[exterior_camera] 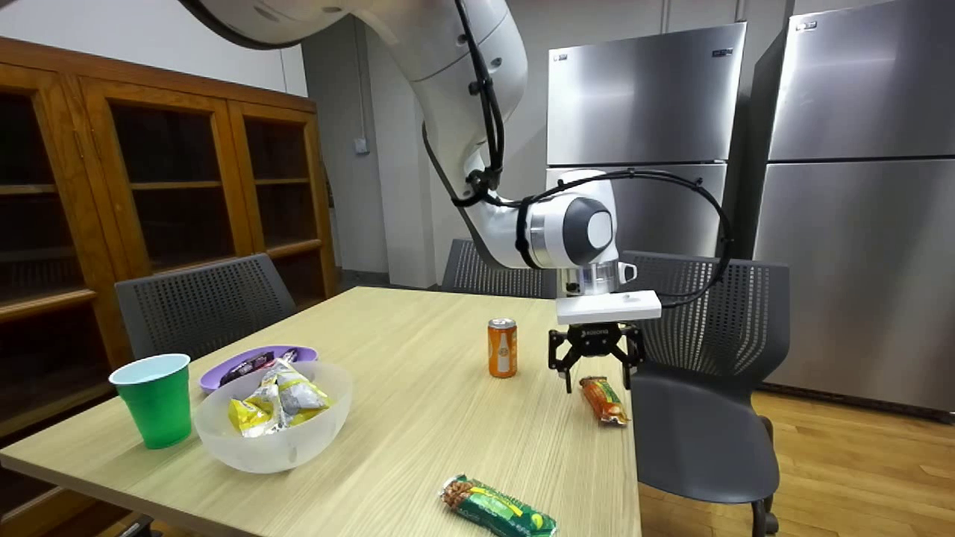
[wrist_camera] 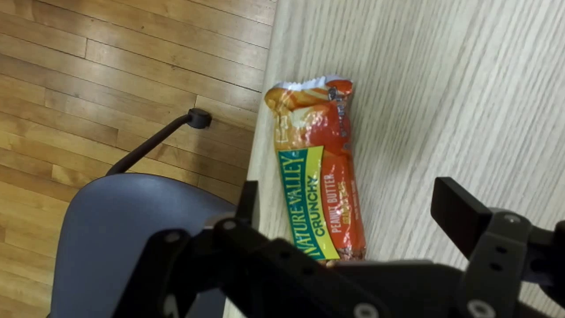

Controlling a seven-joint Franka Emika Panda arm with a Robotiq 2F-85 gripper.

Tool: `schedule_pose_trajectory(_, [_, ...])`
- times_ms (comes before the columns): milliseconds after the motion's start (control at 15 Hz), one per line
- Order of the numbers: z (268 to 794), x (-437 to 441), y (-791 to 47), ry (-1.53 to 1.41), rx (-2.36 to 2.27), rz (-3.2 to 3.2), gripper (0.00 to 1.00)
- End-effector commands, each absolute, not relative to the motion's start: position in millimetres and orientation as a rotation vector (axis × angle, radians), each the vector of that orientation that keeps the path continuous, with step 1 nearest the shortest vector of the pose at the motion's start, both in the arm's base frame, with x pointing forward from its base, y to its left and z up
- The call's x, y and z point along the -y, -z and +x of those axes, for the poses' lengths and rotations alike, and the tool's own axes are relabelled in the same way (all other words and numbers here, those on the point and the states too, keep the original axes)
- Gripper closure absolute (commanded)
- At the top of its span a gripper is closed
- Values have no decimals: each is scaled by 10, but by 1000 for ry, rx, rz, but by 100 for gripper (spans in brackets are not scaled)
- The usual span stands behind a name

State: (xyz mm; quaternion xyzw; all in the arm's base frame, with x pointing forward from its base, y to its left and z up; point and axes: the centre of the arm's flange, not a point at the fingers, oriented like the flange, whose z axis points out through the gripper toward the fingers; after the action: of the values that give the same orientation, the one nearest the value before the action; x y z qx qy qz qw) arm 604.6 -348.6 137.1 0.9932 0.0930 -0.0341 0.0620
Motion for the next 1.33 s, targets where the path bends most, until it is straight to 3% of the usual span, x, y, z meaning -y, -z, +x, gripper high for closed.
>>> schedule_pose_trajectory(0, [6170,3653,-1337,86,-334,3043,0])
schedule_pose_trajectory(1200, [6088,3549,-1207,107,-461,3099,0])
schedule_pose_trajectory(1267, [6090,3552,-1207,104,-458,3100,25])
